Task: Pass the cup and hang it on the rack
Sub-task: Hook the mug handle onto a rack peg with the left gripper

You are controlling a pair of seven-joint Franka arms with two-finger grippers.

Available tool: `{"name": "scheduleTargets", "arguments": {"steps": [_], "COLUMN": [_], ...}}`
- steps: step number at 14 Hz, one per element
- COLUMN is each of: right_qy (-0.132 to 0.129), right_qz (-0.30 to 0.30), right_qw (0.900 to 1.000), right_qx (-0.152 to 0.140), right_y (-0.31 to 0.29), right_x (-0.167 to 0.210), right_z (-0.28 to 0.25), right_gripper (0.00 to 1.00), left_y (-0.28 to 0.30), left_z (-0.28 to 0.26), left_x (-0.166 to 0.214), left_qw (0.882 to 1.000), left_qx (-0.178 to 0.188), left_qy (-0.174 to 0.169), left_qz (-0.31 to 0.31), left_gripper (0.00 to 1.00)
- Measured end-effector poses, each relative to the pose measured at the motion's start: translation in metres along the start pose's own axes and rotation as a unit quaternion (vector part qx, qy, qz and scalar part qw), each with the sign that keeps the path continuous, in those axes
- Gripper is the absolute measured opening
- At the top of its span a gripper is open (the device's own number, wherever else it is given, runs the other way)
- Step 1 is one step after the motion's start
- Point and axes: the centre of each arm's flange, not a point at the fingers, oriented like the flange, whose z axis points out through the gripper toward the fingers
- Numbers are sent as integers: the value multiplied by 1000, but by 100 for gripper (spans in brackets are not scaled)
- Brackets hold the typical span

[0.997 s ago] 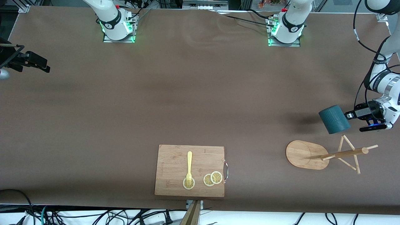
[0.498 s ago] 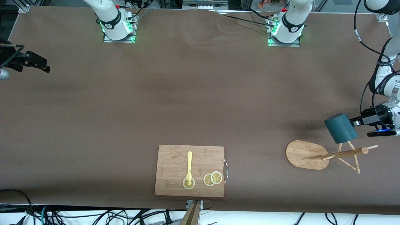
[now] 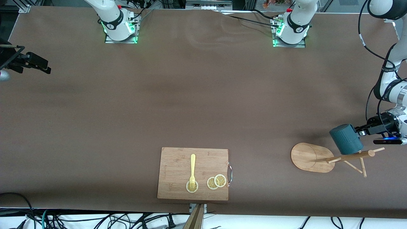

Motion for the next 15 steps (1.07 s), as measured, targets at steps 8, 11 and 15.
{"name": "scheduleTargets", "arguments": {"steps": [8, 11, 15], "right_qy": [0, 0, 0], "right_qz": [0, 0, 0], "right_qw": [1000, 1000, 1000], "right_qx": [0, 0, 0], "right_y": [0, 0, 0], "right_x": [0, 0, 0], "right_z": [0, 0, 0], "right_gripper": [100, 100, 100], "left_y": [-13, -17, -19], "left_z": [-5, -6, -8], "left_x": [15, 16, 16], "left_qw": [1000, 1000, 1000], "left_qx": [-3, -4, -7], "left_qy": [1, 1, -2], "left_qz": [2, 0, -1], "left_gripper": [21, 21, 21]}}
